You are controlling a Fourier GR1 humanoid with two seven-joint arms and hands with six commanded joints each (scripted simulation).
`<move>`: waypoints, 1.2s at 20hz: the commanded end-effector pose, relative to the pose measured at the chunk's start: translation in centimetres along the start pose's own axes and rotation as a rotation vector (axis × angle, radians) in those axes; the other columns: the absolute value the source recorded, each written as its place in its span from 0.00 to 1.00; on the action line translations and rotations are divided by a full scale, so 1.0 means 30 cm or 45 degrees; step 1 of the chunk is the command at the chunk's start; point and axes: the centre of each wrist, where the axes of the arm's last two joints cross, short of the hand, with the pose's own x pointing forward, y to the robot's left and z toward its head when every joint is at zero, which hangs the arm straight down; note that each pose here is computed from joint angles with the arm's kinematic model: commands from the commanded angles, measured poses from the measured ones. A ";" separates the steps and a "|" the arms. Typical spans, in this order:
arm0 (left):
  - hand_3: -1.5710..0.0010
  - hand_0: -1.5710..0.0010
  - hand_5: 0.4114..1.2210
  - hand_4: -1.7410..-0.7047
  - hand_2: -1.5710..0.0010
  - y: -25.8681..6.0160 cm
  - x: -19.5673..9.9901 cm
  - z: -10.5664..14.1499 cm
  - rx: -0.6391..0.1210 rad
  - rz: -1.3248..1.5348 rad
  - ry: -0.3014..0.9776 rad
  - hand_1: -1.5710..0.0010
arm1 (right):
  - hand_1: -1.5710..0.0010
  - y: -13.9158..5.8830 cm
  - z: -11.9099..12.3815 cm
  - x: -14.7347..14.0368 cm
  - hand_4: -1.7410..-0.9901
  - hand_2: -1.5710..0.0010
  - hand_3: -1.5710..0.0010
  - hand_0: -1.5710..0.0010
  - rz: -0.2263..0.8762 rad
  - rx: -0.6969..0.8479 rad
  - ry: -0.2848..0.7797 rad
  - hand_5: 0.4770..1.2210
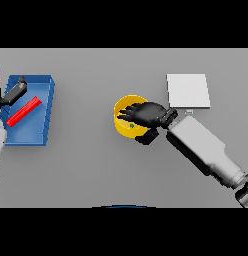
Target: Pick up the red beaker and tilt it to pour out 1 green nut into yellow bowl. Pick up the yellow bowl and place it on the metallic measuring scale.
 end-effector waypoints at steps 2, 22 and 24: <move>1.00 1.00 0.35 0.96 1.00 0.006 -0.009 -0.005 -0.005 -0.009 0.007 1.00 | 1.00 0.014 -0.010 0.001 0.61 1.00 0.98 1.00 -0.017 0.041 0.019 0.36; 1.00 1.00 0.34 0.97 1.00 -0.010 -0.002 0.006 0.011 -0.038 -0.017 1.00 | 0.03 0.008 0.007 -0.010 0.03 0.17 0.11 0.03 -0.100 0.087 -0.011 0.98; 1.00 1.00 0.34 0.98 1.00 -0.001 0.011 -0.001 0.022 -0.034 -0.011 1.00 | 0.02 -0.012 0.023 -0.006 0.02 0.15 0.12 0.02 -0.082 0.075 -0.010 0.99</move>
